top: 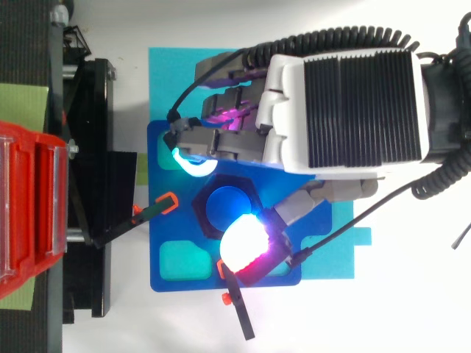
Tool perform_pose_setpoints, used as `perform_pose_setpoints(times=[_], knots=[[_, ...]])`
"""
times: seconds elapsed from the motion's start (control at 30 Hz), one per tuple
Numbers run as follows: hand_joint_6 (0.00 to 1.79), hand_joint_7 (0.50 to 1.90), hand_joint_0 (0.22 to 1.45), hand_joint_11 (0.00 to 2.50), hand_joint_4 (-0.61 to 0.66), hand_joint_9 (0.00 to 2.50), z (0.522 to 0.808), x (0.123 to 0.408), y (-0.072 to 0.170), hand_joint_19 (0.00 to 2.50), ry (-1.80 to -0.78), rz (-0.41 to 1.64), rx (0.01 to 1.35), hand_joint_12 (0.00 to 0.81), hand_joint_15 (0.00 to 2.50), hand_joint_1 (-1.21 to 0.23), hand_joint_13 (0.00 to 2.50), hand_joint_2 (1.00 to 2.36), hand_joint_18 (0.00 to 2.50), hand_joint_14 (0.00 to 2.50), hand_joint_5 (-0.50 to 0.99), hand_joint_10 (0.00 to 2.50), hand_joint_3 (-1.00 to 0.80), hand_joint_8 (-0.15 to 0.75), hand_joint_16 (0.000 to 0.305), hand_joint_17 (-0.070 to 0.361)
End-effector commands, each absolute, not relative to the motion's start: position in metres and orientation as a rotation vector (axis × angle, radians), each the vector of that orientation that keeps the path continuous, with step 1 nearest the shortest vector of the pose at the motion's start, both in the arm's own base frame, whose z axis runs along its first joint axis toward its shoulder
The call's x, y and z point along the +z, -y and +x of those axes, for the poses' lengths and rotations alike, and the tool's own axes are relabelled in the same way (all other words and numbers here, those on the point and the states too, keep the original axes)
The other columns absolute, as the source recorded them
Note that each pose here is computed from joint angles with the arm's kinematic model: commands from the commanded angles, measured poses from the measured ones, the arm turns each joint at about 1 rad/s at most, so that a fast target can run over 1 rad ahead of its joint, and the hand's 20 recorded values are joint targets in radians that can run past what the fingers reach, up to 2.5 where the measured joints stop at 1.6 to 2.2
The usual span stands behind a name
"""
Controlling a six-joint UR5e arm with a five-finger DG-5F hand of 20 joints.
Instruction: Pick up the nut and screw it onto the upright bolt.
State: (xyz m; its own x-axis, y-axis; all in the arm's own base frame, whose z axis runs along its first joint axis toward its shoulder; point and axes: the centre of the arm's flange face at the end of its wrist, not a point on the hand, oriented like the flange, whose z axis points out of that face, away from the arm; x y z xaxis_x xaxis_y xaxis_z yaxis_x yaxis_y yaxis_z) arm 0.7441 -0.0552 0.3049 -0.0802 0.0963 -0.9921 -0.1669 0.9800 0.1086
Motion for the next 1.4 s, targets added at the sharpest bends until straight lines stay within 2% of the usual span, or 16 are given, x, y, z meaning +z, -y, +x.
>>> perform_pose_setpoints(times=[0.0, 0.83, 0.97, 1.0, 1.2, 1.37], knots=[[0.51, 1.10, 0.53, 0.00, 0.20, 1.15, 0.745, 0.305, 0.050, 0.08, -1.636, -0.060, 0.224, 0.182, 0.00, -0.23, 0.94, 1.00, 0.62, 0.00, -0.01, 0.00, -0.50, 0.260, 0.025, 0.056], [0.51, 1.14, 0.53, 0.00, 0.20, 1.17, 0.745, 0.305, 0.046, 0.09, -1.632, -0.066, 0.230, 0.181, 0.00, -0.22, 0.94, 1.00, 0.62, 0.00, -0.01, 0.00, -0.50, 0.257, 0.025, 0.057], [0.51, 1.09, 0.53, 0.00, 0.22, 1.15, 0.746, 0.306, 0.048, 0.09, -1.626, -0.065, 0.229, 0.182, 0.00, -0.22, 0.94, 1.00, 0.62, 0.00, -0.03, 0.00, -0.50, 0.261, 0.025, 0.057], [0.50, 1.02, 0.53, 0.00, 0.22, 1.12, 0.745, 0.306, 0.048, 0.09, -1.629, -0.065, 0.229, 0.180, 0.00, -0.22, 0.93, 1.00, 0.62, 0.00, -0.05, 0.00, -0.50, 0.255, 0.026, 0.058], [0.50, 0.84, 0.52, 0.00, 0.17, 0.95, 0.744, 0.306, 0.059, 0.05, -1.633, -0.055, 0.222, 0.212, 0.00, -0.22, 0.84, 1.00, 0.56, 0.00, -0.15, 0.00, -0.50, 0.239, 0.029, 0.065], [0.50, 0.80, 0.51, 0.00, 0.15, 0.88, 0.739, 0.315, 0.073, 0.04, -1.648, -0.050, 0.212, 0.225, 0.00, -0.22, 0.77, 1.00, 0.50, 0.00, -0.16, 0.00, -0.50, 0.233, 0.029, 0.066]])
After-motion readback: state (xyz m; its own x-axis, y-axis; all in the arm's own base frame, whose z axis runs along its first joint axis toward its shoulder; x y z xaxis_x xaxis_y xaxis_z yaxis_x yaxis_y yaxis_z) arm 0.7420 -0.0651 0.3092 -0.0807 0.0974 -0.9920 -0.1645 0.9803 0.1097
